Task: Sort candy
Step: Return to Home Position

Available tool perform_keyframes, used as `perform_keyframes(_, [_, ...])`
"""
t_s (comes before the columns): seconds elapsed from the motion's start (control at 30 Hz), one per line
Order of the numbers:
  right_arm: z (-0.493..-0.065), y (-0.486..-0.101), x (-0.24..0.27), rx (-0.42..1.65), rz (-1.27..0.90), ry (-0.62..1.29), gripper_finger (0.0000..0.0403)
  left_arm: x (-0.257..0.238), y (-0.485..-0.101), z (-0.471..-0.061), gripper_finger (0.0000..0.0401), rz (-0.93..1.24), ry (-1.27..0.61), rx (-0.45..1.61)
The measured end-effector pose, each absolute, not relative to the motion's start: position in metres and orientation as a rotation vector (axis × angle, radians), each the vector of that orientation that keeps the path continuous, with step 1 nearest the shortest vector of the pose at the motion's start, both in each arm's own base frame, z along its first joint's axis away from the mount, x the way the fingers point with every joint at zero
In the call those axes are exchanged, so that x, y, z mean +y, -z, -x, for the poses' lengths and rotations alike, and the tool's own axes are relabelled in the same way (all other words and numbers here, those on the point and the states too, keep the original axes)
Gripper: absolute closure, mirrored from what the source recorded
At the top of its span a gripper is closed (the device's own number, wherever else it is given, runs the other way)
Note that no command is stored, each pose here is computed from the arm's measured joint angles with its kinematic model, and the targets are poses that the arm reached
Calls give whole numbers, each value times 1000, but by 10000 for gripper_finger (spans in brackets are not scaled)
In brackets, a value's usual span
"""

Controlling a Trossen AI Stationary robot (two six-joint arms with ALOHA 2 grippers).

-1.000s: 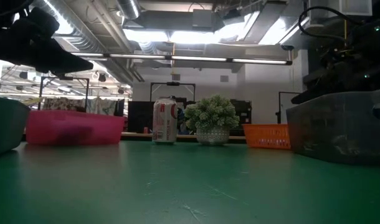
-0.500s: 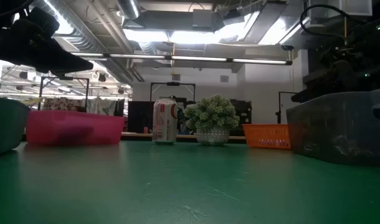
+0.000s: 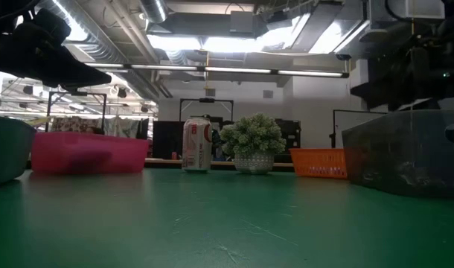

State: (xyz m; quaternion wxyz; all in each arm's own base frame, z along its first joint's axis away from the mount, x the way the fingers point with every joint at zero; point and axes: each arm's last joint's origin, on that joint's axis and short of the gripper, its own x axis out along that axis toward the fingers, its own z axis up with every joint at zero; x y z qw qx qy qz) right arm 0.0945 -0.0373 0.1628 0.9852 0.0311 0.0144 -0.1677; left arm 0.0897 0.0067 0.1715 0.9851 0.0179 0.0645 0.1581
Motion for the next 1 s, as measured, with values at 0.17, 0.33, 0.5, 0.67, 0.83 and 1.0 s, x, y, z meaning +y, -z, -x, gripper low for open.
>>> perform_keyframes(0.17, [-91,-168,-36,-30,-49,335,400,7,-172,-90,400,-36,-318,130])
perform_keyframes(0.33, [-91,-169,-36,-41,-47,332,400,7,-172,-90,400,-36,-319,130])
perform_keyframes(0.5, [-91,-168,-35,-39,-47,332,400,6,-172,-90,400,-36,-315,130])
perform_keyframes(0.67, [-93,-168,-27,-36,-49,252,400,5,-172,-90,400,-37,-299,130])
perform_keyframes(0.83, [-95,-168,-20,-33,-50,175,400,5,-172,-90,400,-38,-294,129])
perform_keyframes(1.0, [-95,-168,-19,-33,-51,164,400,5,-172,-90,400,-38,-294,129])
